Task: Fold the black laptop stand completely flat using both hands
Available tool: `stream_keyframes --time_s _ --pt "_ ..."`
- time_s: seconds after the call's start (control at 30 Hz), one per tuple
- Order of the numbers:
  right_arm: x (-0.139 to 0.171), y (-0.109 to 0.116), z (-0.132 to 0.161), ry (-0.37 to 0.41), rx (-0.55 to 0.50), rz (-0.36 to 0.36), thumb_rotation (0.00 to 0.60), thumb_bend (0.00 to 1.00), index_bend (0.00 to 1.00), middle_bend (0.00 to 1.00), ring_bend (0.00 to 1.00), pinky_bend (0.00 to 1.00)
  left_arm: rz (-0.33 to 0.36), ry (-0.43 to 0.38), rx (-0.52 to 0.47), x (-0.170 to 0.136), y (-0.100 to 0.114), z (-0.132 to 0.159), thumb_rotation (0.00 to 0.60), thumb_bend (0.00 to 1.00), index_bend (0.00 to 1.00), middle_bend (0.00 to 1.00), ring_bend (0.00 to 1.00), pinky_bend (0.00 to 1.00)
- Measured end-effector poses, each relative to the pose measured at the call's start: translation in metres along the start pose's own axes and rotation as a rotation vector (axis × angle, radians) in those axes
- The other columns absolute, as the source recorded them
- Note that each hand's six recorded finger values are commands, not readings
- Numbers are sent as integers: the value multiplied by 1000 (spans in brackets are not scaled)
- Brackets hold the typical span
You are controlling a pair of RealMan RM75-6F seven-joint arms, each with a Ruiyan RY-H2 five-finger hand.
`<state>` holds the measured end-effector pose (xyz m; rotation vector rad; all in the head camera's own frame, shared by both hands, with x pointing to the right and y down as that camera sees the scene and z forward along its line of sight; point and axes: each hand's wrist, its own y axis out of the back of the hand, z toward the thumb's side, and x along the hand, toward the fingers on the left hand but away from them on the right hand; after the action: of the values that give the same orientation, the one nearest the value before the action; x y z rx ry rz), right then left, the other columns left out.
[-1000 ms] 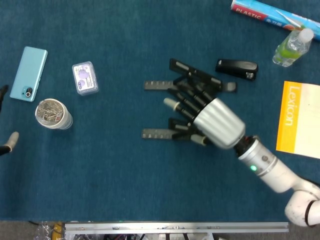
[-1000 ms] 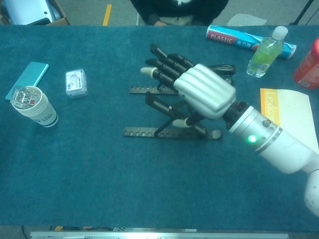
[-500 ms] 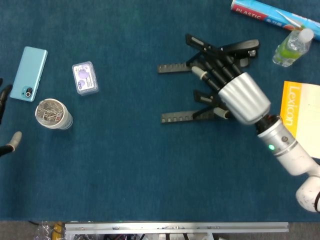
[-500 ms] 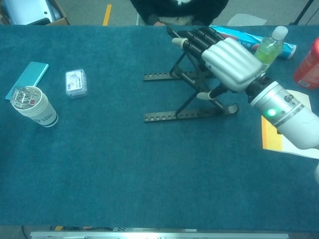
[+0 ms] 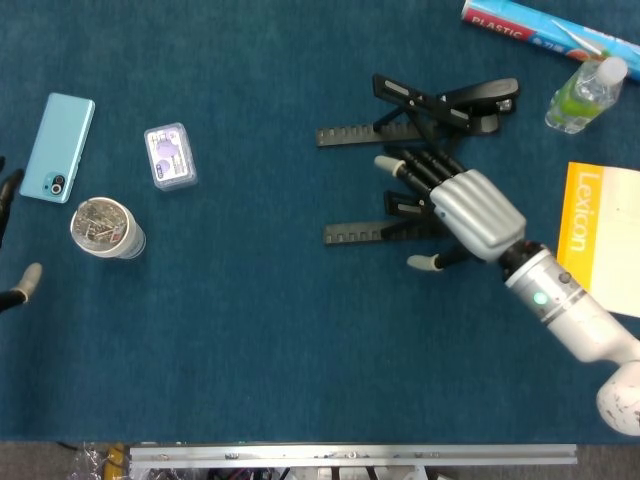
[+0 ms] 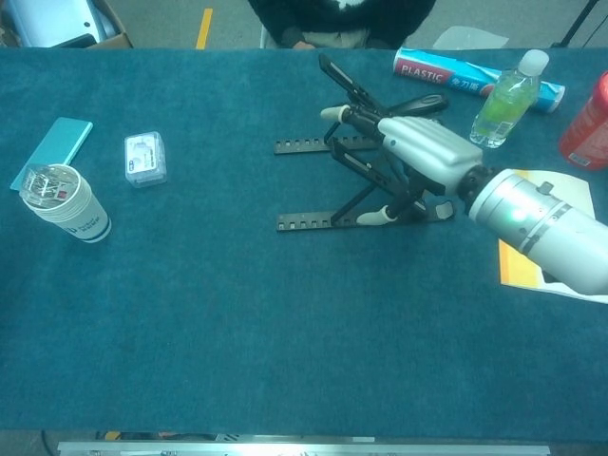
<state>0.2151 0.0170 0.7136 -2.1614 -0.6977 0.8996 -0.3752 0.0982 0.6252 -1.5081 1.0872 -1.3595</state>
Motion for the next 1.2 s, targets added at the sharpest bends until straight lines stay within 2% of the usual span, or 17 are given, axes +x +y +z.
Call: stream_keyframes --time_s 0.23,0.33,0.43,0.77,1.07,1.2 --pt "-4 -2 13 38 -109 27 600 0 0 24 0 119 8 9 8 -1 4 -3 600 247 0 0 0 0" --pt "-3 5 18 70 -108 4 600 0 0 24 0 117 8 13 11 -1 4 -4 600 247 0 0 0 0" --pt "-3 14 16 66 -139 -24 600 0 0 24 0 95 4 12 12 -1 4 -3 600 247 0 0 0 0" --pt "-10 53 -6 -25 -365 -97 600 0 0 0 0 33 1 15 23 -1 6 -3 600 247 0 0 0 0" --pt "-33 66 -44 -160 -527 -104 600 0 0 0 0 3 -7 23 27 -3 5 -4 600 247 0 0 0 0" --pt "-43 65 -58 -198 -548 -116 600 0 0 0 0 0 -9 28 29 -3 5 -6 600 247 0 0 0 0"
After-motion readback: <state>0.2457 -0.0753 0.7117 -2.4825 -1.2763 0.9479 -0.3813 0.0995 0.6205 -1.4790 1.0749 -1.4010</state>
